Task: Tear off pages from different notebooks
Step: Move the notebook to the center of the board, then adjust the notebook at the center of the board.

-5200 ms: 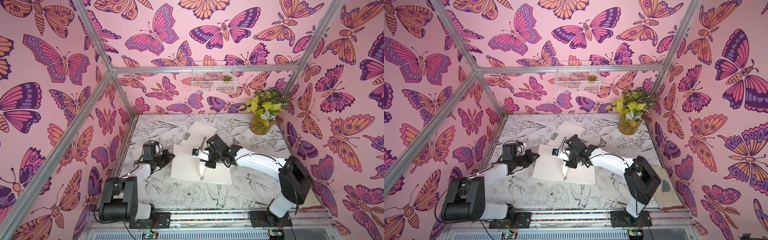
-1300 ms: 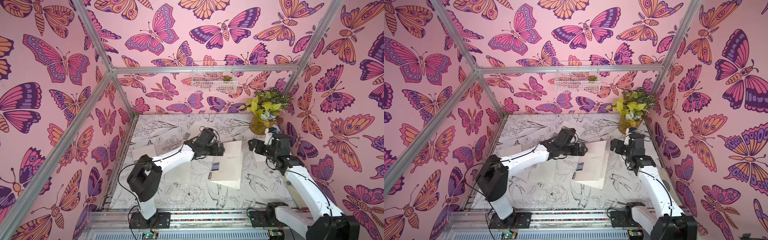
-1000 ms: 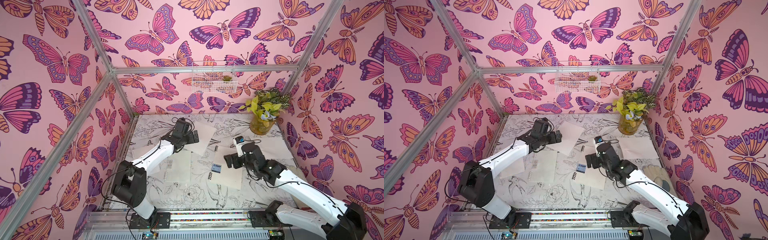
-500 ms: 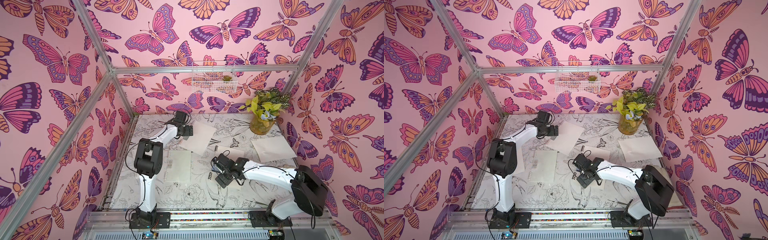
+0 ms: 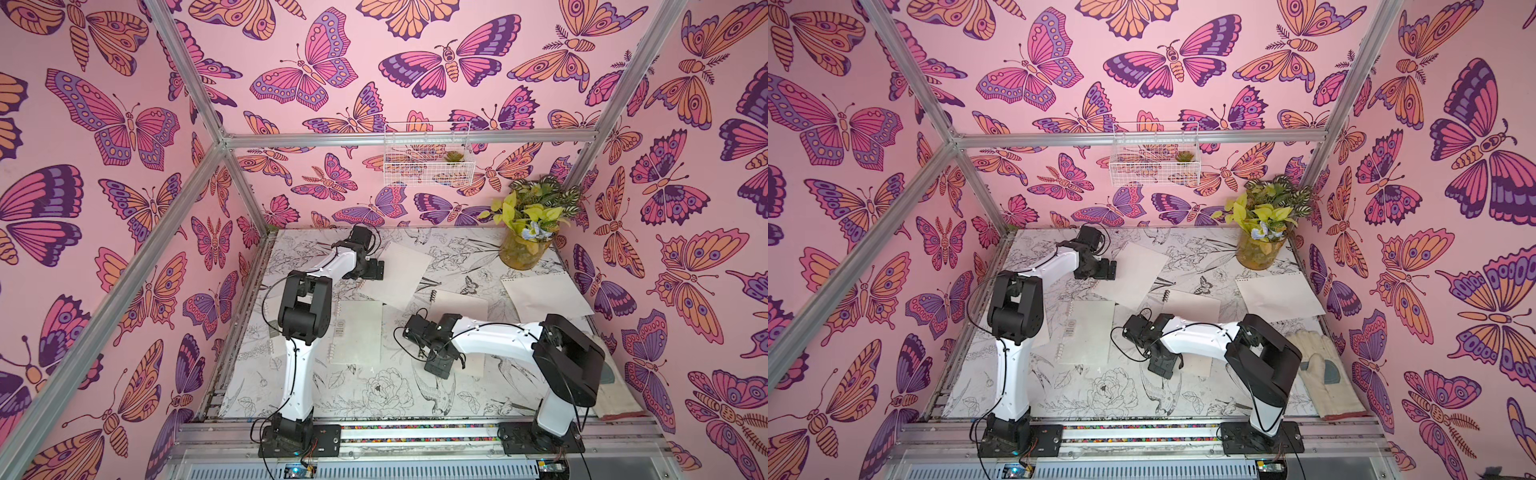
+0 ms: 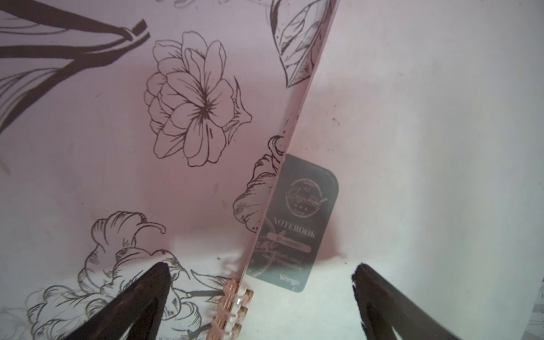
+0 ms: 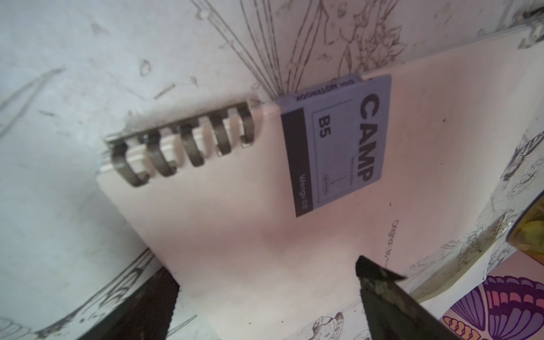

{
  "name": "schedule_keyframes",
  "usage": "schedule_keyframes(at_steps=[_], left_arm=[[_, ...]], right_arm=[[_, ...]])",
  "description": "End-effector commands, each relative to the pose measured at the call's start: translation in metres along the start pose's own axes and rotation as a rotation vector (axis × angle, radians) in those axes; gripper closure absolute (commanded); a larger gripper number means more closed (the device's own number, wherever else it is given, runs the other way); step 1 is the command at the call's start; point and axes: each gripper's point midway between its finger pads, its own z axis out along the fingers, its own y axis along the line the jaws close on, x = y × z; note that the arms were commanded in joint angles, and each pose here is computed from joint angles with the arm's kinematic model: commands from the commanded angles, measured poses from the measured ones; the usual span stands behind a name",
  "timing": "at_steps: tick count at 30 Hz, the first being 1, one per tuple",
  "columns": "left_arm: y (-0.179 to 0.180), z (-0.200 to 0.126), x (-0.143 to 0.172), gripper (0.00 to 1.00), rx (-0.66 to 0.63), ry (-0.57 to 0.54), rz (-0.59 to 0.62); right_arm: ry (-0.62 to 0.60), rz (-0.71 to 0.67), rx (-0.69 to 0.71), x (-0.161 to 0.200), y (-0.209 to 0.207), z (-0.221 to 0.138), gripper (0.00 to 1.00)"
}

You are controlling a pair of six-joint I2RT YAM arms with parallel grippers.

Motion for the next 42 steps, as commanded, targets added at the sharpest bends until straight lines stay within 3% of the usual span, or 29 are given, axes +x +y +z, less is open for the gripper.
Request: schedule_keyframes(at_steps=[1, 5, 9, 12, 15, 19, 22, 25, 35, 39, 42], left_arm=[[0.001, 0.01, 0.013, 0.0, 0.011, 0.061, 0.023], [0.0, 0.006, 0.014, 0.01, 0.021, 0.066, 0.021], [-0.001, -0.002, 0.012, 0.01, 0.022, 0.06, 0.015], [-0.002, -0.01, 0.011, 0.01, 0.026, 0.054, 0.017], [0.0, -0.019, 0.01, 0.01, 0.014, 0.042, 0.016], [-0.001, -0.024, 0.009, 0.01, 0.021, 0.034, 0.005], [-0.004, -0.023, 0.008, 0.02, 0.035, 0.032, 0.003], [-0.004, -0.023, 0.008, 0.02, 0.04, 0.03, 0.0], [-0.007, -0.02, 0.003, 0.02, 0.054, 0.012, 0.01], [-0.005, -0.02, 0.0, 0.02, 0.041, 0.004, 0.011], [-0.003, -0.021, -0.002, 0.02, 0.027, -0.002, 0.014]], right_arm=[[0.021, -0.07, -0.007, 0.012, -0.012, 0.025, 0.01], [-0.07, -0.014, -0.09, -0.005, -0.031, 0.043, 0.01], [-0.12, 0.022, -0.076, -0.035, -0.062, 0.056, 0.02], [-0.127, 0.1, -0.056, -0.057, -0.085, 0.041, 0.03], [-0.231, 0.3, -0.057, -0.071, -0.104, 0.0, 0.0], [-0.41, 0.727, -0.107, -0.052, -0.127, -0.031, 0.01], [-0.469, 1.023, -0.182, -0.014, -0.142, -0.024, 0.01], [-0.411, 1.201, -0.15, 0.028, -0.151, 0.0, 0.04], [-0.334, 1.333, -0.207, 0.034, -0.152, 0.052, 0.09], [-0.273, 1.408, -0.156, 0.05, -0.15, 0.066, 0.0], [-0.267, 1.428, -0.124, 0.058, -0.15, 0.067, 0.0]])
